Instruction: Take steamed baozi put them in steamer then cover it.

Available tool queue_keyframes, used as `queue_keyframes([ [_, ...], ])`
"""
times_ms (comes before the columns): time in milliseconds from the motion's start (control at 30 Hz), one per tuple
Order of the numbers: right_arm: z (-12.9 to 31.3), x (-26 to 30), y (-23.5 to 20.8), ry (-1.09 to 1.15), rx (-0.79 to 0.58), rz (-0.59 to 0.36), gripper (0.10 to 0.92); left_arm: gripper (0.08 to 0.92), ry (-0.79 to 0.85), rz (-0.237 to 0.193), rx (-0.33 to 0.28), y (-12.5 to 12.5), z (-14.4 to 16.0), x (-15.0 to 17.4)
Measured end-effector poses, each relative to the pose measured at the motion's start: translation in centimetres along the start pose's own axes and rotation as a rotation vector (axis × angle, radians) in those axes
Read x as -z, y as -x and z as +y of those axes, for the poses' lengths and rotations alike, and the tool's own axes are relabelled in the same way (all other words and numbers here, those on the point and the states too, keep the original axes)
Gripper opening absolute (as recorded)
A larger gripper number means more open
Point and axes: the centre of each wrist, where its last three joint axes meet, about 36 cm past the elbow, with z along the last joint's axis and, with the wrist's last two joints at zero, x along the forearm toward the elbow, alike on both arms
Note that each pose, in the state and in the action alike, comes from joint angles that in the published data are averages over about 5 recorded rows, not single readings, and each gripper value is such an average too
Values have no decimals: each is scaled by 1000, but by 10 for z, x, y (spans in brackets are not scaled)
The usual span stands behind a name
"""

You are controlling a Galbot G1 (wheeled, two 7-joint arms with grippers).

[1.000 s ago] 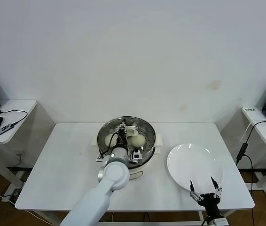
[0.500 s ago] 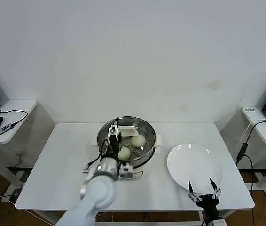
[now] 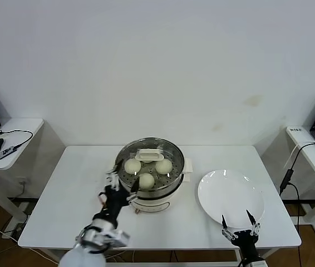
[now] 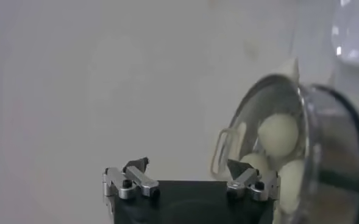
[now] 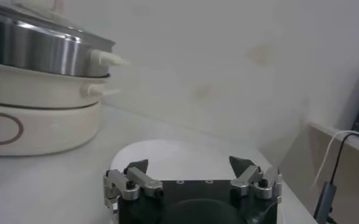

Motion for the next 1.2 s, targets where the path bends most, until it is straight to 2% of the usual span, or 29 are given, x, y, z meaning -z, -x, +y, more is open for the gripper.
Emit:
queue_keyframes([
  [100,0,3,-1,4,11,-3,823,823,-185,19,29,-13,3,-17],
  [267,-1,7,-5,17,38,-3,823,823,-461,79,77,-33,3,-41],
  [500,-9,13,-13,32,69,-5,823,823,-696,147,145,-59,-9,-69],
  [800,-17,20,-28,57,93,-3,823,823,-828,189,198,-86,-23,-97],
  [1200,-15,24,-37,71,123,0,823,823,-863,205,204,-98,-33,-110],
])
